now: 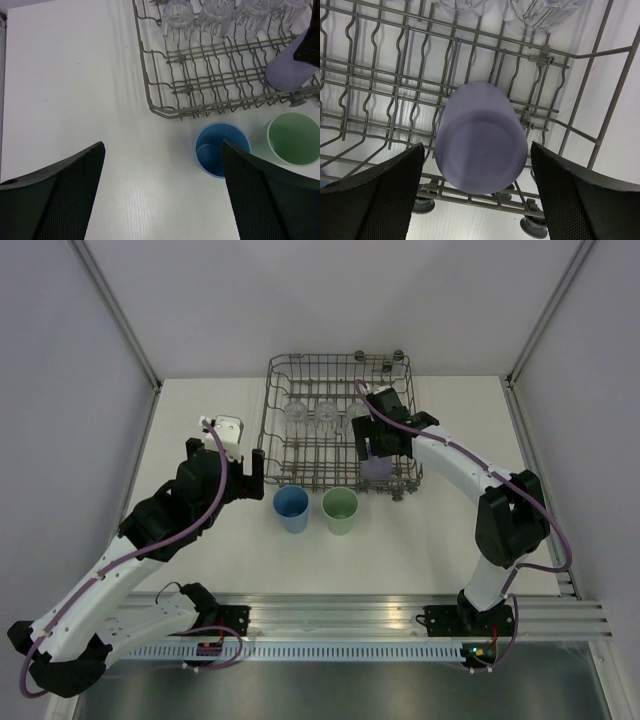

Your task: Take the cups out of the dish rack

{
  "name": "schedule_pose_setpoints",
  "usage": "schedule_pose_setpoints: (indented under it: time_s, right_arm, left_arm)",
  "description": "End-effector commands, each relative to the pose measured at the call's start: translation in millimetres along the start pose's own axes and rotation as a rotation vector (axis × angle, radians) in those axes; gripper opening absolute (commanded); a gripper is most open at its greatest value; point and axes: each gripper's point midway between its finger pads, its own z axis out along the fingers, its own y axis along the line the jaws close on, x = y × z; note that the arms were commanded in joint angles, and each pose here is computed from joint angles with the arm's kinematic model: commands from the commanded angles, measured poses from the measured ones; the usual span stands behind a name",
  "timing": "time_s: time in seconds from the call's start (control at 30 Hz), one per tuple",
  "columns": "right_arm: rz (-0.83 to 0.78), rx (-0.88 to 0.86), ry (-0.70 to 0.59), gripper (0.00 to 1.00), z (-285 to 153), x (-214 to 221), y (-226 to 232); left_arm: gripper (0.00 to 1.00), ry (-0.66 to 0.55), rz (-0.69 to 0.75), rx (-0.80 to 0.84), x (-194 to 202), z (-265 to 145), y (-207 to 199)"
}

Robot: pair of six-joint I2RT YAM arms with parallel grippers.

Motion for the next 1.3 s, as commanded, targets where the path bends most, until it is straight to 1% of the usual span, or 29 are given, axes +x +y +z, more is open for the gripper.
schedule_pose_setpoints:
  time_s: [0.0, 0.13, 0.2, 0.23, 0.3, 0.33, 0.43, 0.5, 0.6, 0.63, 0.7, 0.8, 0.83, 0.9, 0.93, 1.0, 1.03, 1.07, 1.1, 1.13, 1.2, 1.23, 1.27]
  right_arm:
    - [-0.002, 0.0, -0.045, 0.91, 3, -20, 3]
    - [-0.007, 0.003, -0.047, 0.83, 8, -23, 3]
    - [-0.01, -0.008, -0.046, 0.82, 9, -25, 5]
    - [-0.008, -0.006, -0.042, 0.76, 9, -25, 3]
    - [-0.008, -0.003, -0.041, 0.72, 8, -26, 2]
    - [-0.006, -0.003, -0.041, 0.64, 8, -26, 2]
    - [-0.001, 0.005, -0.053, 0.56, -1, -31, -1]
    - [-0.001, 0.002, -0.076, 0.52, -10, -37, -1]
    - [0.008, -0.001, -0.107, 0.5, -27, -45, -5]
    - [0.011, -0.005, -0.12, 0.5, -33, -48, -5]
    - [0.022, -0.019, -0.162, 0.49, -51, -57, -5]
    - [0.044, -0.039, -0.218, 0.46, -77, -67, -10]
    - [0.056, -0.045, -0.252, 0.46, -92, -73, -13]
    - [0.072, -0.064, -0.277, 0.46, -106, -74, -15]
    - [0.086, -0.079, -0.316, 0.46, -124, -78, -19]
    - [0.107, -0.12, -0.35, 0.44, -141, -79, -19]
    - [0.124, -0.141, -0.401, 0.44, -163, -83, -23]
    - [0.13, -0.162, -0.424, 0.44, -172, -83, -23]
    - [0.142, -0.187, -0.448, 0.43, -183, -84, -22]
    - [0.15, -0.227, -0.495, 0.43, -206, -86, -23]
    - [0.16, -0.266, -0.545, 0.43, -227, -86, -23]
    - [0.162, -0.298, -0.591, 0.43, -248, -87, -24]
    - [0.165, -0.302, -0.609, 0.43, -256, -86, -26]
  left_arm:
    - [1.0, -0.015, 0.032, 0.043, -3, 4, -8]
    - [1.0, 0.003, 0.042, 0.066, 4, 6, -13]
    - [1.0, 0.012, 0.049, 0.083, 6, 8, -17]
    - [1.0, 0.013, 0.05, 0.087, 6, 8, -17]
    - [1.0, 0.02, 0.053, 0.095, 7, 9, -20]
    - [1.0, 0.02, 0.053, 0.102, 6, 9, -21]
    - [1.0, 0.02, 0.047, 0.114, 5, 8, -24]
    - [1.0, 0.016, 0.038, 0.124, 2, 7, -26]
    - [1.0, 0.002, -0.005, 0.159, -6, 3, -32]
    - [1.0, -0.007, -0.035, 0.195, -12, -1, -39]
    - [1.0, -0.01, -0.062, 0.239, -18, -3, -48]
    - [1.0, -0.032, -0.119, 0.34, -32, -8, -68]
    - [1.0, -0.051, -0.148, 0.397, -41, -12, -79]
    - [1.0, -0.062, -0.17, 0.458, -48, -14, -92]
    - [1.0, -0.065, -0.189, 0.516, -52, -19, -102]
    - [1.0, -0.113, -0.216, 0.581, -68, -23, -114]
    - [1.0, -0.108, -0.227, 0.659, -70, -29, -127]
    - [1.0, -0.148, -0.243, 0.704, -83, -34, -133]
    - [1.0, -0.163, -0.253, 0.745, -88, -39, -139]
    - [1.0, -0.156, -0.265, 0.815, -90, -46, -150]
    - [1.0, -0.2, -0.304, 0.892, -105, -55, -160]
    - [1.0, -0.201, -0.305, 0.95, -107, -62, -167]
    - [1.0, -0.247, -0.317, 0.996, -119, -69, -171]
